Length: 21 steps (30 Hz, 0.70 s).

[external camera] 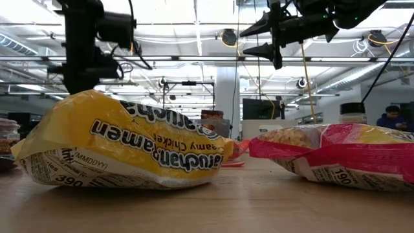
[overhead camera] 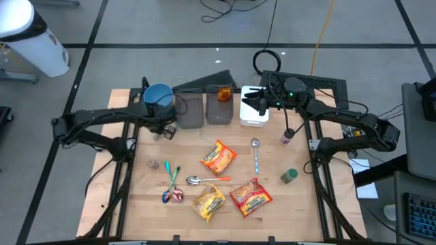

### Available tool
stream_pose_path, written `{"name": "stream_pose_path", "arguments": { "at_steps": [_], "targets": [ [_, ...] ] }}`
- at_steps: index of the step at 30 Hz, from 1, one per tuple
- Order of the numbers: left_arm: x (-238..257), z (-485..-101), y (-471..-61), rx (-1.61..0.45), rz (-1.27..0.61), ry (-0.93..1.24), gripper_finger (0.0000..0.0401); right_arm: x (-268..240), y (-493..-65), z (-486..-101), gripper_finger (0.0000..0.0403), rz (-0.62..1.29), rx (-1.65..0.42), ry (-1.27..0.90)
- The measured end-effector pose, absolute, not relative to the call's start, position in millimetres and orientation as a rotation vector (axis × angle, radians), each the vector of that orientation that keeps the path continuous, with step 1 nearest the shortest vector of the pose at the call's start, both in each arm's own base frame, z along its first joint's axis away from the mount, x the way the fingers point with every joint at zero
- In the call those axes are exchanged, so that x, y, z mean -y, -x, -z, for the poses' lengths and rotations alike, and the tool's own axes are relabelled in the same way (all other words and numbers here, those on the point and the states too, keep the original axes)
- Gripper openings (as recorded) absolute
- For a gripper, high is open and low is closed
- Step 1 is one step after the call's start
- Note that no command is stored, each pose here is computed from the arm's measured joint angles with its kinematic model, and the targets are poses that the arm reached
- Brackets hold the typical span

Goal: Pick & Place Food Item
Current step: Put the blue noodle pack into the left black bin

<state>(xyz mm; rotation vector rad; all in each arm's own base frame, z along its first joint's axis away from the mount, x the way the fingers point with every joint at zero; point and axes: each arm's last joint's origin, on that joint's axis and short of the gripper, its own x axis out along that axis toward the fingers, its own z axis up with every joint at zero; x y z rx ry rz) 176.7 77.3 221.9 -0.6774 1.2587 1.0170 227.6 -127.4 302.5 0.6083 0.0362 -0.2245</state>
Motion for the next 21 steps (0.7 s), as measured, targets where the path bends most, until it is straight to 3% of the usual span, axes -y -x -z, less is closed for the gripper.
{"name": "stream_pose_path", "arguments": {
  "at_steps": [13,21],
  "targets": [
    [-121,-214,-168,-1.123,-1.145,0.719,0.0009,127,-228,-303,0.0226,0.221,-0.034,-0.626],
    [-135,-188,-176,-1.259,-1.142,0.71,0.0005,127,-228,-303,0.0226,0.223,-0.033,-0.633]
  ]
}}
